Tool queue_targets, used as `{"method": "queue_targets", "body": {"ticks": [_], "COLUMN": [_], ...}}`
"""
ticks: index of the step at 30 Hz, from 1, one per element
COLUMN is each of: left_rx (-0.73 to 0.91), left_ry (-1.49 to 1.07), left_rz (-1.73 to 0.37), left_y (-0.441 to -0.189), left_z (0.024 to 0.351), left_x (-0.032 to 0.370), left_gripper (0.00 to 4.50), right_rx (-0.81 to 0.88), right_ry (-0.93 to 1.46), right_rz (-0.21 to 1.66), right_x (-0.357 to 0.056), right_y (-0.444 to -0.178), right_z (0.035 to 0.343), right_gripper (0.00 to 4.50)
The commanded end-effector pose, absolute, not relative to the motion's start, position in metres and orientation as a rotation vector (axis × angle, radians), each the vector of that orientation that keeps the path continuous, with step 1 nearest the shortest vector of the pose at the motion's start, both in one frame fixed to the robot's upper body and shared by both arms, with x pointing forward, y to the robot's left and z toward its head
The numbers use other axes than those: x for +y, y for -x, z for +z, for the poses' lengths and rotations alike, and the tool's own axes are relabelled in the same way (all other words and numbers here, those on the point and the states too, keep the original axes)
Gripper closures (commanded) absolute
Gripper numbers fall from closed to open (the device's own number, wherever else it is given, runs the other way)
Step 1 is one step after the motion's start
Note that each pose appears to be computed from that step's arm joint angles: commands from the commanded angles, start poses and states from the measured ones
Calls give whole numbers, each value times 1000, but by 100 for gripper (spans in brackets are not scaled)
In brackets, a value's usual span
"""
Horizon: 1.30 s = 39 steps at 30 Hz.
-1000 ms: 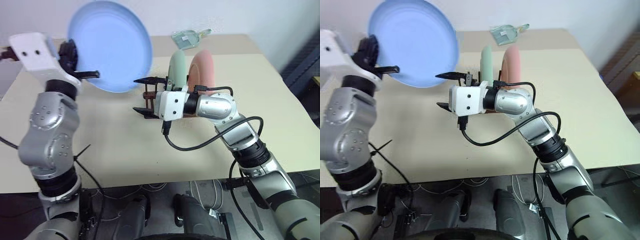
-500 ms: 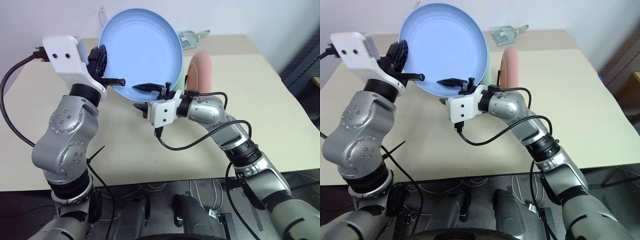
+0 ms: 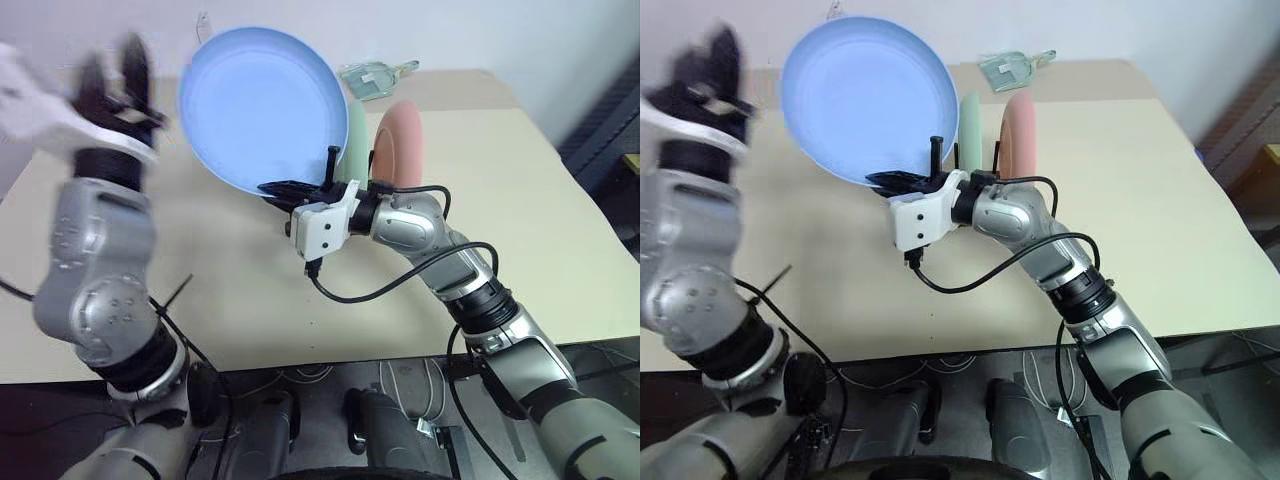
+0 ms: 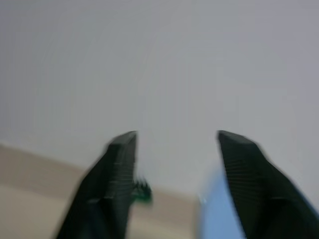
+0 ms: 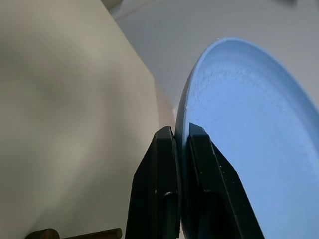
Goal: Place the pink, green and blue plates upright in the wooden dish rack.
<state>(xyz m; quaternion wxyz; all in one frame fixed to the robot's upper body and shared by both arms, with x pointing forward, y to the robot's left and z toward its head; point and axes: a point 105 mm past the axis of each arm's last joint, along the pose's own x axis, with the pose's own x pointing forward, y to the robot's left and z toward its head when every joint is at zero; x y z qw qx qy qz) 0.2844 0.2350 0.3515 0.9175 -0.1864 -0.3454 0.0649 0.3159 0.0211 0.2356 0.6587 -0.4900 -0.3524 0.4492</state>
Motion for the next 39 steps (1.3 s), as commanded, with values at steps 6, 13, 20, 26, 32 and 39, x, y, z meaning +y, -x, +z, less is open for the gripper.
{"method": "queue_targets", "body": {"ticks": [6, 13, 20, 26, 32, 39], "left_rx": [-643, -324, -181, -161, -152, -154], "left_ry": [-32, -294, -260, -240, -249, -240], "left_rz": [472, 131, -284, -337, -346, -354], "left_y": [-268, -286, -272, -270, -271, -271], "left_z": [331, 245, 187, 178, 175, 176], "left_x": [323, 286, 217, 208, 205, 201], "left_gripper": [98, 98, 98, 98, 98, 98], "right_rx": [-978, -763, -349, -154, -80, -81], "right_ry": [764, -66, -576, -752, -814, -841], "right_rz": [1036, 1164, 1147, 1088, 972, 909], "right_x": [30, 20, 17, 17, 13, 9], "right_y": [-285, -278, -302, -315, -331, -339], "right_z": [291, 340, 328, 314, 306, 306], "right_gripper": [450, 450, 450, 450, 450, 450]}}
